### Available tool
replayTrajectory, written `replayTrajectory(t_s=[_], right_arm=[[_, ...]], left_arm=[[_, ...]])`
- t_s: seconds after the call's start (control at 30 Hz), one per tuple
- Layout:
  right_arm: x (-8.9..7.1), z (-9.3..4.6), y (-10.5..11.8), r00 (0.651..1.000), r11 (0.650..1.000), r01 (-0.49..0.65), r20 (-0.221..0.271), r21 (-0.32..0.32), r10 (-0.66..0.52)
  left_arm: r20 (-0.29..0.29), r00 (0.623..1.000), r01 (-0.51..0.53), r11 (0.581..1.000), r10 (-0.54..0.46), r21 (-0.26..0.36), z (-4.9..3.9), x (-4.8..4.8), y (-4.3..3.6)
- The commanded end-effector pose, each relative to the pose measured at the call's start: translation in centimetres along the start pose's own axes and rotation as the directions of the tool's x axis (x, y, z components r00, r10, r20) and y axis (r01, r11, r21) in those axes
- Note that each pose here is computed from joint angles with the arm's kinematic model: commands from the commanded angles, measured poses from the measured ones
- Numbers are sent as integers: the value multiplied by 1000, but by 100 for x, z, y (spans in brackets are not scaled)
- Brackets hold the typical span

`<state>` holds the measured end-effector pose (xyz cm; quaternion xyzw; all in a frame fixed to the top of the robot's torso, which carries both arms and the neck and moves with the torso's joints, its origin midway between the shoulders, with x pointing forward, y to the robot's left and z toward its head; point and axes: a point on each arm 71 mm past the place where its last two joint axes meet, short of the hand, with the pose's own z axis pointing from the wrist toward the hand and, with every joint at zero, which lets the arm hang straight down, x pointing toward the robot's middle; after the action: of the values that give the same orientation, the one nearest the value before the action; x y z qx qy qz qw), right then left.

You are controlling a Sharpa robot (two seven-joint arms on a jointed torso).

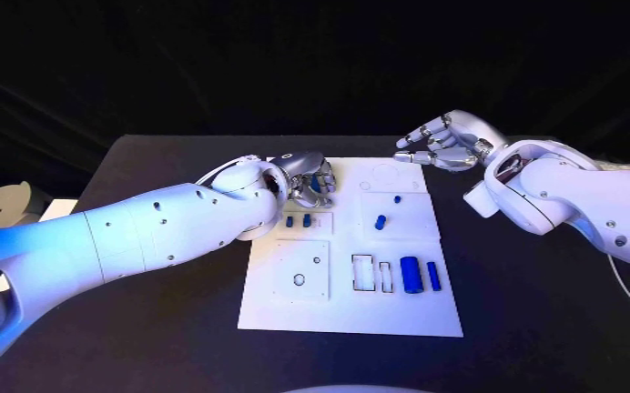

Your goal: Assemble the parts on the task board

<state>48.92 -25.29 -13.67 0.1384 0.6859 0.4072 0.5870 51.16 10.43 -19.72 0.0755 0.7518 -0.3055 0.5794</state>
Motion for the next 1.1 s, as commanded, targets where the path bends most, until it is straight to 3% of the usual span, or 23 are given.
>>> replayTrajectory(t_s=[0.03,0.33,1.1], right_arm=[[18,4,16,1000,1000,1,-11,-14,-1],[21,3,22,1000,1000,1,-11,-17,-1],[35,13,32,1000,1000,-1,-16,-20,0]], left_arm=[[-74,995,-65,997,61,-52,20,62,26],[-82,995,-72,991,63,-112,38,86,61],[-102,994,-57,995,49,-83,103,140,-38]])
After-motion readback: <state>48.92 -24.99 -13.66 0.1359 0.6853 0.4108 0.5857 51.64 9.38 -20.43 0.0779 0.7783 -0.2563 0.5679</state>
